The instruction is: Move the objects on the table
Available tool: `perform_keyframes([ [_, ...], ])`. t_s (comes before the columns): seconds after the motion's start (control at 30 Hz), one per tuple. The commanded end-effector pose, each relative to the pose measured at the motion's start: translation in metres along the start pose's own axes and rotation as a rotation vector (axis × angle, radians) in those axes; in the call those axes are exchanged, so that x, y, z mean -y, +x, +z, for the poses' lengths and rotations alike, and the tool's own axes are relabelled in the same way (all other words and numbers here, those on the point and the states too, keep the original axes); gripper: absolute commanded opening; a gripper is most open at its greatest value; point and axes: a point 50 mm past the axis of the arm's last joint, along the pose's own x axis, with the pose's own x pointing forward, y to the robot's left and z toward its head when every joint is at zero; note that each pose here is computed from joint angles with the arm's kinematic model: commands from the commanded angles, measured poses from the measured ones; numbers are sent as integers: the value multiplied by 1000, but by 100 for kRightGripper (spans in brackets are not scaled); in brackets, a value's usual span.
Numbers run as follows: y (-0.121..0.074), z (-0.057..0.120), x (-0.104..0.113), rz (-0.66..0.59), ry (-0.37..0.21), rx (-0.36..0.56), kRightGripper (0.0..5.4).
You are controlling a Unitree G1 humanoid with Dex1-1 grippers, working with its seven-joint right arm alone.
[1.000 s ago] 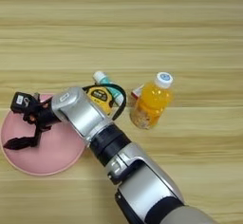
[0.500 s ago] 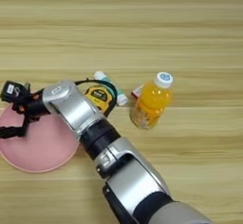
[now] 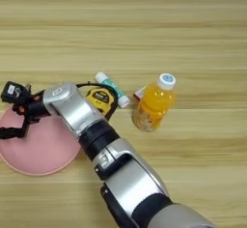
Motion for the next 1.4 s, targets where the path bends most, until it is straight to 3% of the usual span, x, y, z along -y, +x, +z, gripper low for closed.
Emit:
perform_keyframes([
  [0.03, -13, 53, 11, -68, -157, 141, 538],
  [0.47, -62, 98, 22, -225, -246, 368, 538],
  [0.87, -118, 128, 17, -388, -406, 485, 538],
  [1.07, -146, 136, 17, -504, -470, 491, 538],
  [1.2, -175, 135, 23, -621, -486, 498, 538],
  [1.4, -215, 126, 29, -747, -485, 594, 538],
])
